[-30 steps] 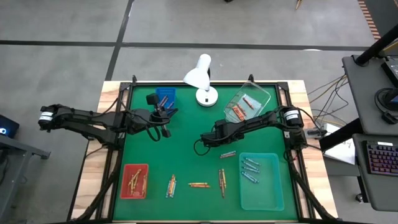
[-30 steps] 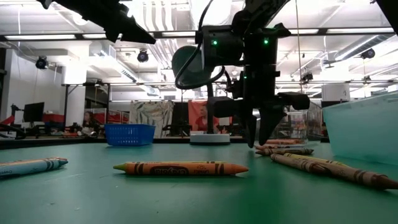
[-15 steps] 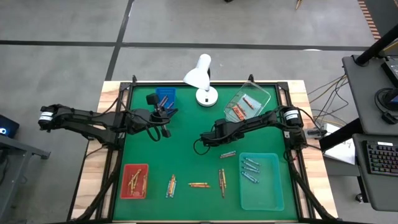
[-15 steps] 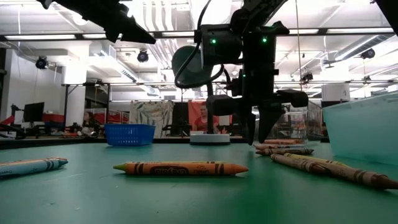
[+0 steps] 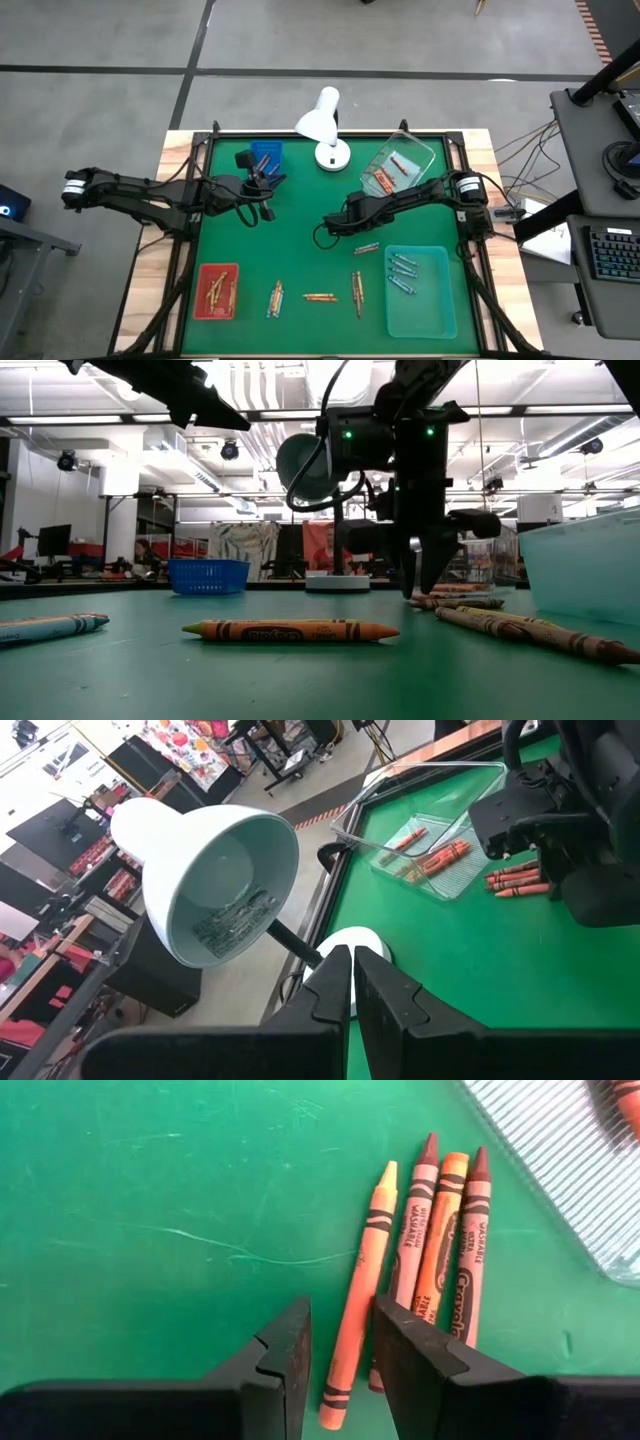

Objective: Sort crayons
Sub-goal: Put the orange crayon into the transparent bin

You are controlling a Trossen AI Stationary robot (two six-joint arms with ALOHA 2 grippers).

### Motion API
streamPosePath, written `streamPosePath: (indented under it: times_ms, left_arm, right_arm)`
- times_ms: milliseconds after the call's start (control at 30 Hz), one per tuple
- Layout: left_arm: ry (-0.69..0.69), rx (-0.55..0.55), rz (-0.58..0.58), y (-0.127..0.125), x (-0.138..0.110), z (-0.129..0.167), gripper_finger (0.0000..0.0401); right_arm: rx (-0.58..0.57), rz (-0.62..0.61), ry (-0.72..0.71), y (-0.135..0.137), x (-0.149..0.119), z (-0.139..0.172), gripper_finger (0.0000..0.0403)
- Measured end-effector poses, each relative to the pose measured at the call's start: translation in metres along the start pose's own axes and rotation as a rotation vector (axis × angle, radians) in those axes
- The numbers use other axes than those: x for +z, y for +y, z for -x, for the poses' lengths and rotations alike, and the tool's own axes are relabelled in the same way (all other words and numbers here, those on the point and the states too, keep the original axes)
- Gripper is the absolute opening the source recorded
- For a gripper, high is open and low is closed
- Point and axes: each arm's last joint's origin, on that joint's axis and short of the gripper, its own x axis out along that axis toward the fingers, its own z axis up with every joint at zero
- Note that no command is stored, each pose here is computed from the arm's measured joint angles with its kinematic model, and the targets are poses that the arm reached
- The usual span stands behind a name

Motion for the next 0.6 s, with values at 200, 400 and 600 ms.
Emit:
streamPosePath:
  times_ms: [200, 400, 600]
  left_arm:
    - [-0.001, 0.000, -0.002, 0.0001, 0.0001, 0.0000, 0.0000]
    - [0.000, 0.000, -0.002, 0.0001, 0.0001, 0.0000, 0.0000]
    - [-0.001, 0.000, -0.001, 0.0001, 0.0002, 0.0000, 0.0000]
  right_arm:
    - [0.034, -0.006, -0.002, 0.0015, -0.0021, -0.0045, 0.0100]
    - [0.062, 0.001, 0.012, 0.0018, -0.0038, -0.0074, 0.0100]
    - [0.076, 0.012, 0.021, 0.0031, -0.0050, -0.0070, 0.0076]
